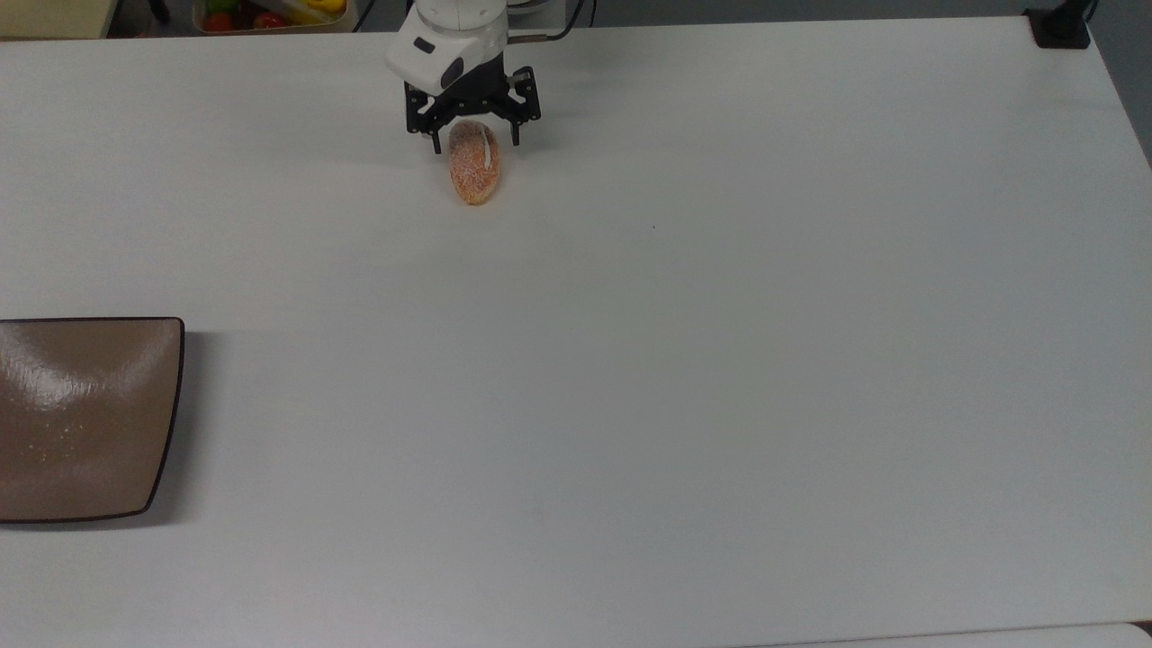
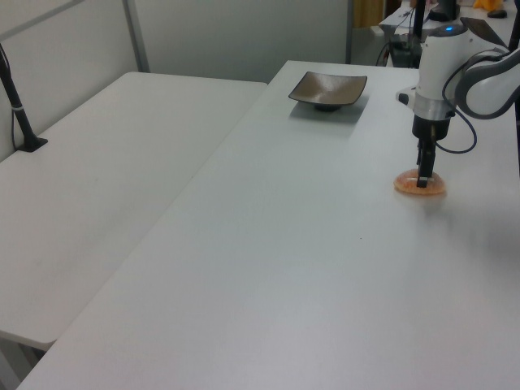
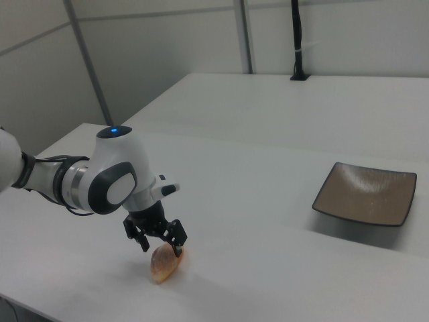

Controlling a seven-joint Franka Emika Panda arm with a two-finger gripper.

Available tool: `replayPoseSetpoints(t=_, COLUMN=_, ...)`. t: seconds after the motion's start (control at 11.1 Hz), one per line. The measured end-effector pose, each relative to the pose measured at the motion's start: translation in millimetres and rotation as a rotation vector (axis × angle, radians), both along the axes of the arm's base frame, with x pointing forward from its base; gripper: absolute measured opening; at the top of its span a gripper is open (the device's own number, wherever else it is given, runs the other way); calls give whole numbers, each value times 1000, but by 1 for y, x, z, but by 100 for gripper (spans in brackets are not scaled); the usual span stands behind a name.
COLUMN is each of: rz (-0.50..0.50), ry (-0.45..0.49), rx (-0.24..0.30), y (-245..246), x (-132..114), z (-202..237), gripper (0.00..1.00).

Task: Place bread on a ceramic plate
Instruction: 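Lower the gripper over the bread roll and close on it, then lift the gripped bread roll off the table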

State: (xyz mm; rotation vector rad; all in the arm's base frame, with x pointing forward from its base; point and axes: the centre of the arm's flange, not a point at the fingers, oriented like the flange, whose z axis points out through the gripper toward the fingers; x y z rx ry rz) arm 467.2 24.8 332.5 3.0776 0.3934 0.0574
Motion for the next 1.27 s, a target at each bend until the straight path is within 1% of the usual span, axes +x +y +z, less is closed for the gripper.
replayPoseSetpoints(t=0.18, rz=9, ry=23, rx=-21, y=-5, x=1, z=-14, gripper=100)
replayPoseSetpoints(t=0.36, rz=14, ry=31, rx=-27, y=-5, x=2, z=-23, gripper=100)
replayPoseSetpoints(t=0.63, rz=21, ry=35, rx=-33, y=-5, x=2, z=-26, gripper=85)
replayPoseSetpoints(t=0.81, rz=19, ry=34, rx=-33, y=-6, x=2, z=-26, gripper=52)
replayPoseSetpoints(t=1.0, rz=10, ry=32, rx=-33, y=-10, x=3, z=-25, gripper=41)
replayPoseSetpoints(t=1.09, rz=7, ry=31, rx=-32, y=-11, x=3, z=-24, gripper=29)
replayPoseSetpoints(t=1.18, rz=7, ry=30, rx=-32, y=-11, x=3, z=-24, gripper=20)
replayPoseSetpoints(t=1.27, rz=4, ry=26, rx=-32, y=-11, x=4, z=-23, gripper=20)
